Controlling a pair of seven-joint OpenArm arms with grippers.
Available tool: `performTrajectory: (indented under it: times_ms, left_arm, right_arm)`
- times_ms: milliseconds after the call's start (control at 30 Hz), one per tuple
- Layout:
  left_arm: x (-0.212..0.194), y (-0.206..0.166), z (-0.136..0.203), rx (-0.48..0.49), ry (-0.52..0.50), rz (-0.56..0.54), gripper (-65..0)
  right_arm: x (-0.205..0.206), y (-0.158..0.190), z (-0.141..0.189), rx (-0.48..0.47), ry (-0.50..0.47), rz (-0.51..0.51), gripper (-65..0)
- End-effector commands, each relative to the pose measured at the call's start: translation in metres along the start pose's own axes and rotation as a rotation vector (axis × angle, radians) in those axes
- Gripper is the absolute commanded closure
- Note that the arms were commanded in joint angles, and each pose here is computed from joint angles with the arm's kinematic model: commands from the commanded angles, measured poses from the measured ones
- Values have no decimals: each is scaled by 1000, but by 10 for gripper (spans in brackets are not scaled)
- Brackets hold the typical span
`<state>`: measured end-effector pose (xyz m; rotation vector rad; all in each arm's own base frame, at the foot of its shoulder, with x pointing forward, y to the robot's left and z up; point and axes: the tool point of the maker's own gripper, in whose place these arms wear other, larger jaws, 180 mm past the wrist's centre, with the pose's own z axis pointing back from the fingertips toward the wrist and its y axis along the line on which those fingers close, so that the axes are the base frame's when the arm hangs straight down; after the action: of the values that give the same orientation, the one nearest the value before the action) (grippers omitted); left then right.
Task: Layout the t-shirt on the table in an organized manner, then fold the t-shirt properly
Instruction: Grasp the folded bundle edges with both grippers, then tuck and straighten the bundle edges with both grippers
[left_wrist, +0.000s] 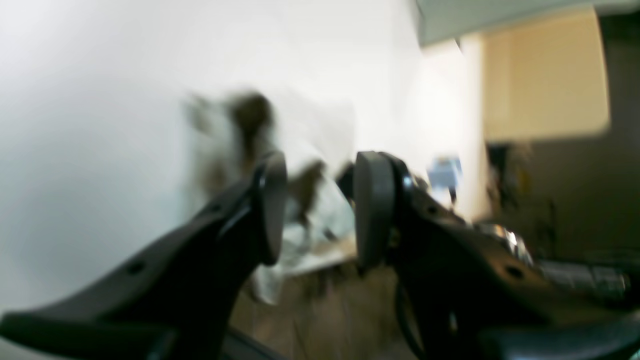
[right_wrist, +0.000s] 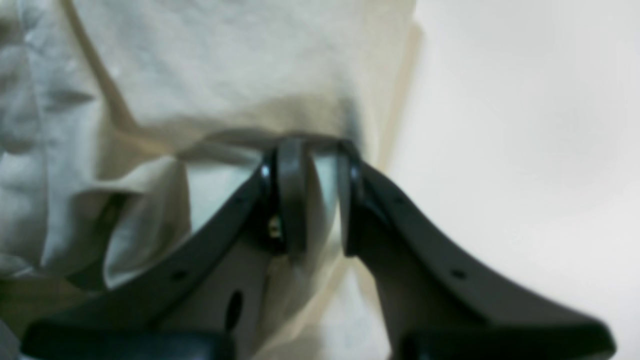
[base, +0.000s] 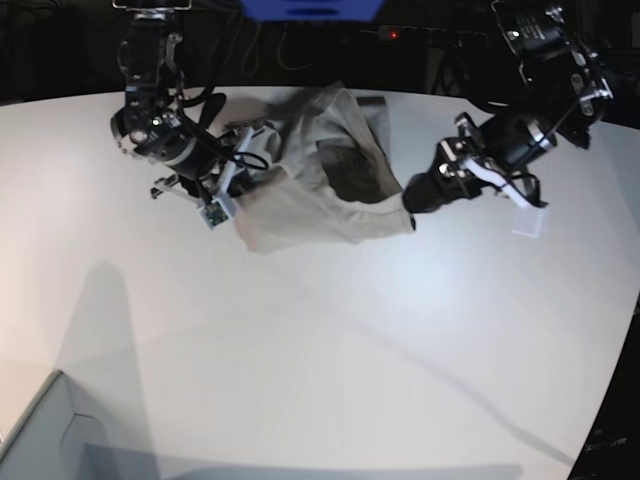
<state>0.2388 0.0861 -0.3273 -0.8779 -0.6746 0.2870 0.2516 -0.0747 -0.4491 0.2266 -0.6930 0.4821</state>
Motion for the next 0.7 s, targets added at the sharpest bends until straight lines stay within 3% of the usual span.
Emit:
performTrajectory:
  times_ms: [0,100,333,467,667]
  left_arm:
    - [3,-14,-9,-51,-10,0,-225]
    - [-13,-18,-33,-69,41,2,-225]
    - [-9,24,-55,99,13,-79,-225]
    - [18,56,-57,187,-25,-127,-225]
    - [61,85,-75,223,-49,-122,-225]
  right_arm:
    - [14,-1,2,1,-45,8,-98]
    - [14,0,1,3,-44,8,-98]
    - [12,0,2,3,-41,6,-98]
    - [12,-1,2,-1,-41,6,-98]
    - [11,-1,2,1,-38,4,-98]
